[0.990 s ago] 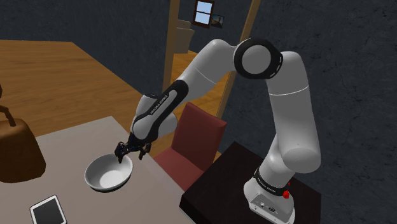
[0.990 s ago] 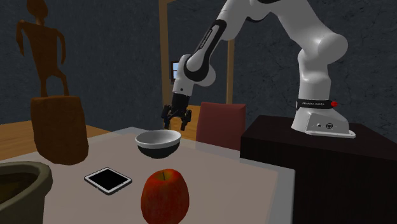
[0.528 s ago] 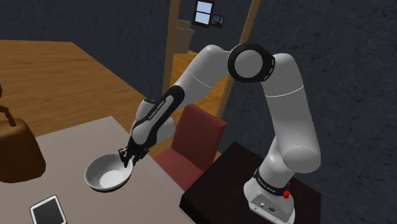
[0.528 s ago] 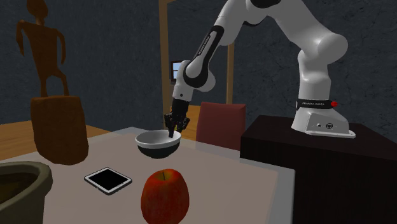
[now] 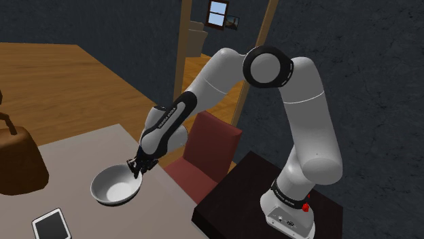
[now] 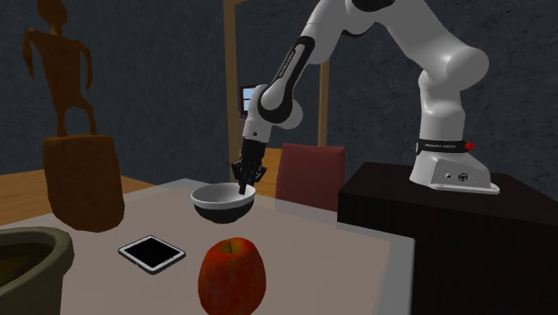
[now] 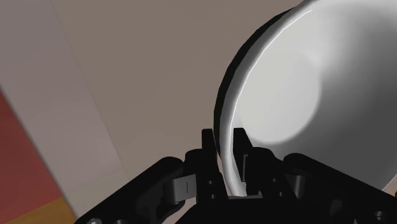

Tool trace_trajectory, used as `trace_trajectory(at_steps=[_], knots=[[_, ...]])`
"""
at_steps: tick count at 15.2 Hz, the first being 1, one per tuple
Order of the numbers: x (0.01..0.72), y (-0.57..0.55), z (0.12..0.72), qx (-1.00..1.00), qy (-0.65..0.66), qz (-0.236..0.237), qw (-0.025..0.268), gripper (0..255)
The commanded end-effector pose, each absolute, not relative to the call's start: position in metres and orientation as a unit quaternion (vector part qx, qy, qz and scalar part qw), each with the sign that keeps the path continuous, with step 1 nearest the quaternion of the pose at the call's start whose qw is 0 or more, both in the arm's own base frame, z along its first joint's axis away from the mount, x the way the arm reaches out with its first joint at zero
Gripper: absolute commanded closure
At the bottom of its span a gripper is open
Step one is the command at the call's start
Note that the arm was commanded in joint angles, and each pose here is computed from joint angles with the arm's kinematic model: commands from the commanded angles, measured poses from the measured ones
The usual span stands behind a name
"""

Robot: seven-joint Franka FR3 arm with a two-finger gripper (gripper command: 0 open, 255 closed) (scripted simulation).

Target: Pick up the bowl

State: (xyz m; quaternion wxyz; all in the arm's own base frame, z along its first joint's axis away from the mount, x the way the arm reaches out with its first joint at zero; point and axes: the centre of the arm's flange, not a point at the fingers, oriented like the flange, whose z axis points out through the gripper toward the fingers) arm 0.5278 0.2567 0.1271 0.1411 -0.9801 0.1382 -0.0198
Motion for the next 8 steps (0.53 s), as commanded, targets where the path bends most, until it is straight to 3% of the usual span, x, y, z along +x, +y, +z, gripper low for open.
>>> trace_trajectory(at_steps=[1, 8], knots=[[0.527, 0.257, 0.132, -0.980, 0.138, -0.020, 0.141, 255], [0.527, 0.257, 0.169, -0.980, 0.138, -0.020, 0.141, 255]])
